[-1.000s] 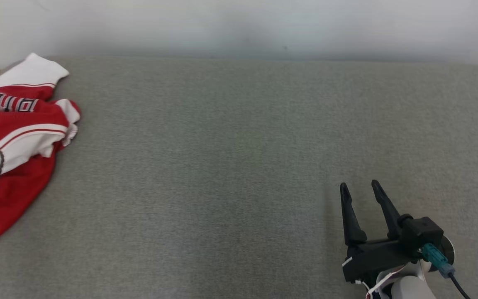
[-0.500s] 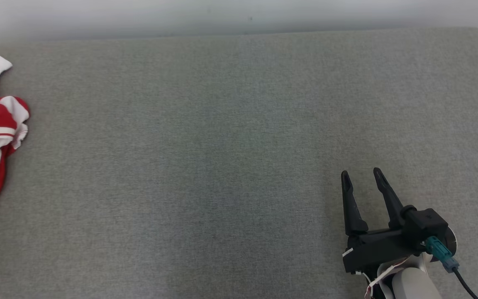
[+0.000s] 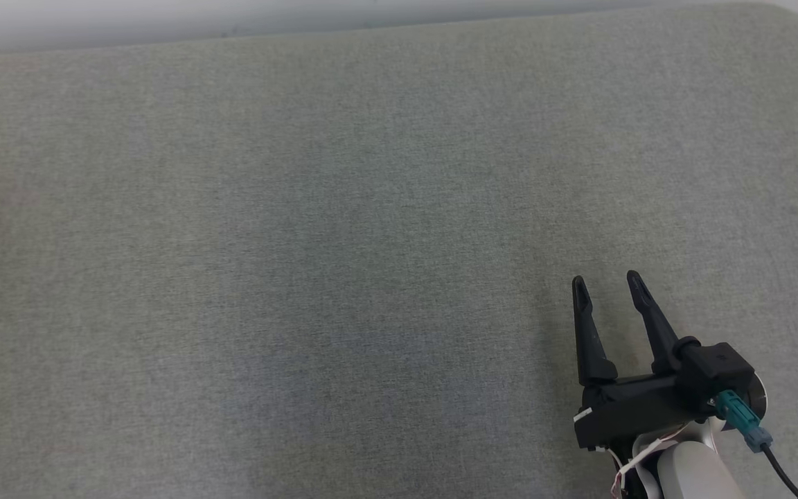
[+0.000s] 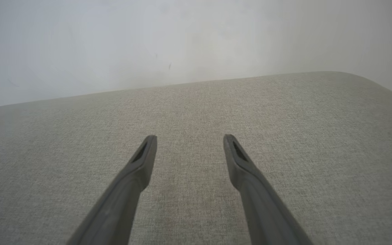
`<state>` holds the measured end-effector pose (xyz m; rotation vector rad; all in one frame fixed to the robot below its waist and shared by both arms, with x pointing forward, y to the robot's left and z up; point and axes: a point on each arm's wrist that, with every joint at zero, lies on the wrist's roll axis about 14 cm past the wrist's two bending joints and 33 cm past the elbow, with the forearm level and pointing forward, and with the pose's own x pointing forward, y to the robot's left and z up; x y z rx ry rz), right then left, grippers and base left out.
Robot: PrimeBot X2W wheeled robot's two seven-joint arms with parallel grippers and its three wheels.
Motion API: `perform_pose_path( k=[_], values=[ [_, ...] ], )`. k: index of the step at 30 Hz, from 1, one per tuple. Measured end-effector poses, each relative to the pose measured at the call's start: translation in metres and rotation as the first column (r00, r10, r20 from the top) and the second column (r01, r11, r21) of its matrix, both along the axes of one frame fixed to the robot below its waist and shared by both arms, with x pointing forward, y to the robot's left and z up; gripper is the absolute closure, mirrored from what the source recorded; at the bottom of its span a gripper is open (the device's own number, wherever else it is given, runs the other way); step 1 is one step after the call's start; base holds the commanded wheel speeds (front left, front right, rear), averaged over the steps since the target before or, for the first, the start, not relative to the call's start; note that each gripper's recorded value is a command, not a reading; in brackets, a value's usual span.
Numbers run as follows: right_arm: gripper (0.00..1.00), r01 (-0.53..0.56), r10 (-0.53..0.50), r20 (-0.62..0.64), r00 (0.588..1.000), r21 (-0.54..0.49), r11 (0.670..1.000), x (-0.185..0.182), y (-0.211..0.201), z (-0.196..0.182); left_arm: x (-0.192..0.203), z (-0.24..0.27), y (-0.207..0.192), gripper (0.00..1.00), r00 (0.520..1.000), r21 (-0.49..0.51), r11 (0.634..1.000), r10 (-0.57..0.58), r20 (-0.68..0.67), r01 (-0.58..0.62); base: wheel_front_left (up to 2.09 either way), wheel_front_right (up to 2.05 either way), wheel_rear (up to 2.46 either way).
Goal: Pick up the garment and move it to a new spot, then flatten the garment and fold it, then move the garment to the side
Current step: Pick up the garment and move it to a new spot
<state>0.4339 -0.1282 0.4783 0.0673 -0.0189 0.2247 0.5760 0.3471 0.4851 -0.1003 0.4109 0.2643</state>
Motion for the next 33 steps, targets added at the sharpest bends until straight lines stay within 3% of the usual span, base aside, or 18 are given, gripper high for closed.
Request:
perform_pose_path(
  k=[10, 11, 12, 13, 23, 28, 33],
  values=[
    [0.0, 0.033, -0.033, -0.028, 0.999, -0.016, 0.999, 0.0, -0.013, -0.011, -0.001, -0.041, -0.005, 0.0, 0.99, 0.029, 0.999, -0.011, -0.139, 0.015, 0.0, 0.0, 0.0],
    [0.0, 0.032, -0.032, -0.029, 0.999, -0.018, 0.999, 0.0, -0.012, -0.012, -0.002, -0.044, -0.004, 0.45, 0.989, 0.038, 0.999, -0.006, -0.148, 0.012, 0.0, 0.0, 0.0],
    [0.0, 0.032, -0.032, -0.031, 0.999, -0.019, 0.999, 0.0, -0.012, -0.013, -0.002, -0.046, -0.004, 0.64, 0.988, 0.05, 0.999, -0.011, -0.153, 0.019, 0.0, 0.0, 0.0],
    [0.0, 0.032, -0.032, -0.031, 0.999, -0.019, 0.999, 0.0, -0.012, -0.013, -0.002, -0.046, -0.004, 1.0, 0.988, 0.05, 0.999, -0.011, -0.153, 0.019, 0.0, 0.0, 0.0],
    [0.0, 0.008, -0.009, -0.032, 0.999, -0.025, 1.0, 0.005, -0.004, -0.015, 0.001, -0.028, 0.003, 1.0, 0.998, 0.145, 0.988, -0.036, -0.055, 0.043, 0.0, 0.0, 0.0],
    [0.0, -0.009, 0.009, -0.023, 1.0, -0.006, 1.0, 0.005, 0.003, -0.011, 0.017, 0.025, 0.0, 1.0, 0.991, 0.206, 0.976, -0.087, 0.103, 0.065, 0.0, 0.0, 0.0],
    [0.0, -0.025, 0.025, -0.002, 1.0, 0.015, 1.0, 0.003, 0.01, 0.0, 0.027, 0.089, -0.013, 1.0, 0.951, 0.253, 0.964, -0.151, 0.271, 0.081, 0.0, 0.0, 0.0]
  ],
)
